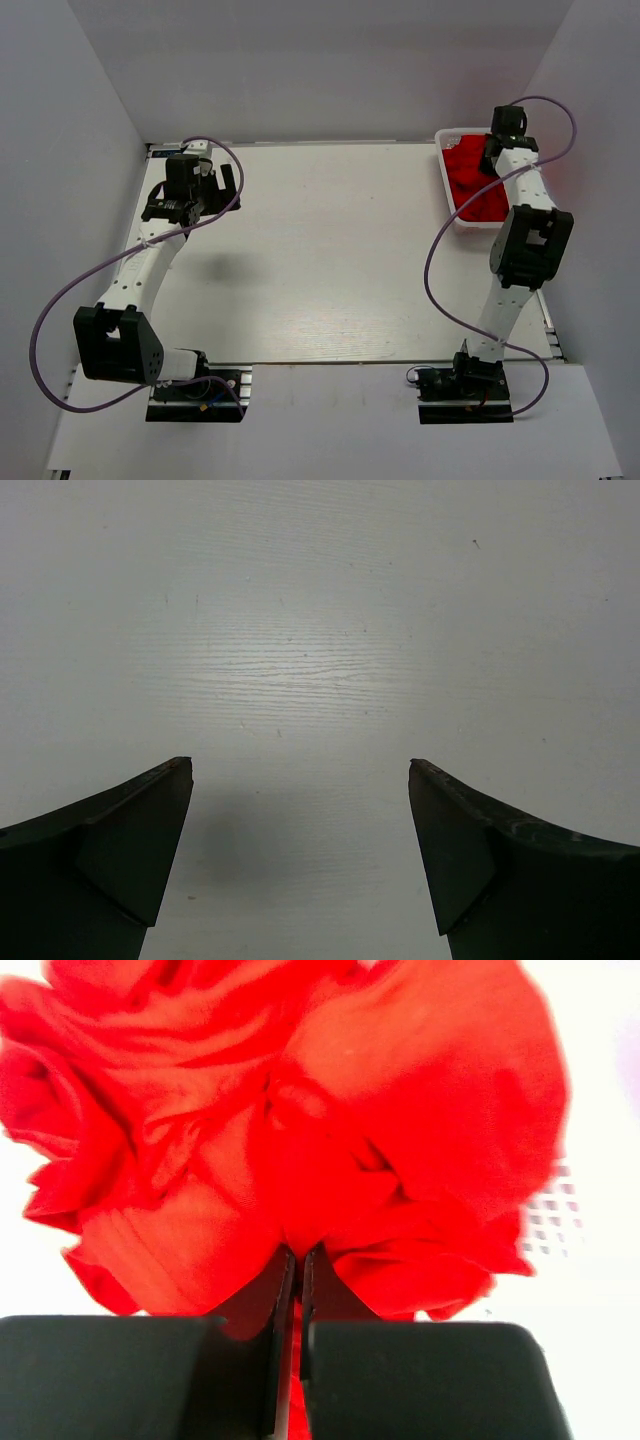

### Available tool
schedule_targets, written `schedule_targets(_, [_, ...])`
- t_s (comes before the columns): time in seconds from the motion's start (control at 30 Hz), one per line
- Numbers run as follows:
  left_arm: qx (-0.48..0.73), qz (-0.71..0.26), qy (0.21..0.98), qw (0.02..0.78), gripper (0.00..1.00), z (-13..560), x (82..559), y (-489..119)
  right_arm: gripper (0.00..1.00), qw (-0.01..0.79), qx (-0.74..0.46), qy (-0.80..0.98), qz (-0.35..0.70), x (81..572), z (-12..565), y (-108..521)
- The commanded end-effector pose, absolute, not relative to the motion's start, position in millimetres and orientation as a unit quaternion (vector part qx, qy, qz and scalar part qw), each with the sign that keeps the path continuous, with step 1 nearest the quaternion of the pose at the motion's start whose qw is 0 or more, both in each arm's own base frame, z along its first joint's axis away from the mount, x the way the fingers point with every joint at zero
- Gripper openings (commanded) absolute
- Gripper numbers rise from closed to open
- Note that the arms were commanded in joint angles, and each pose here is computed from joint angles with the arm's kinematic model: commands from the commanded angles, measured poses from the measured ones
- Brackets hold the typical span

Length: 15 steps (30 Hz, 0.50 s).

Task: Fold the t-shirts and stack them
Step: Grab crumpled tshirt from bin with the right arm

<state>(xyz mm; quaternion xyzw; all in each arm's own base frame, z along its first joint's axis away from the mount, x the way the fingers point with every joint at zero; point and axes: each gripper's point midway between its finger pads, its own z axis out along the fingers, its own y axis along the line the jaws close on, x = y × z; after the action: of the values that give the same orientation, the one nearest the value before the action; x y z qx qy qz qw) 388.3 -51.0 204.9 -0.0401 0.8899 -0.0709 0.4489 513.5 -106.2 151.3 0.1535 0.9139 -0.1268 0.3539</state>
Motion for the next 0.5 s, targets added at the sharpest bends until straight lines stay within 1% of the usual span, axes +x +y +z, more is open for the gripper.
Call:
schedule_targets(0.0, [-0.021,-0.101,0.872,0.478,1.0,232,395,-63,0.0,0.504,0.157,0.84,-0.129,522,288,-111])
schedule_targets(0.03, [-0.016,-0.109,0.868,0.485,1.0,237,395,-66,0.0,0.529,0.151,0.825,-0.13,515,316,-110])
schedule_targets(0.1, [-0.014,-0.117,0.864,0.489,1.0,240,397,-67,0.0,0.558,0.143,0.807,-0.131,515,339,-109])
schedule_targets(0.27, [-0.01,-0.123,0.859,0.497,1.0,246,396,-69,0.0,0.633,0.096,0.759,-0.12,500,423,-96])
schedule_targets(0.3, [-0.01,-0.123,0.859,0.497,1.0,246,396,-69,0.0,0.657,0.083,0.74,-0.116,495,453,-91])
schedule_targets(0.37, [-0.005,-0.131,0.856,0.5,1.0,250,394,-72,0.0,0.68,0.061,0.724,-0.095,493,475,-79])
schedule_targets(0.43, [-0.002,-0.136,0.852,0.505,1.0,252,393,-73,0.0,0.716,0.048,0.691,-0.082,485,516,-70])
schedule_targets(0.47, [0.002,-0.141,0.847,0.512,1.0,258,393,-75,0.0,0.736,0.022,0.675,-0.057,481,535,-56])
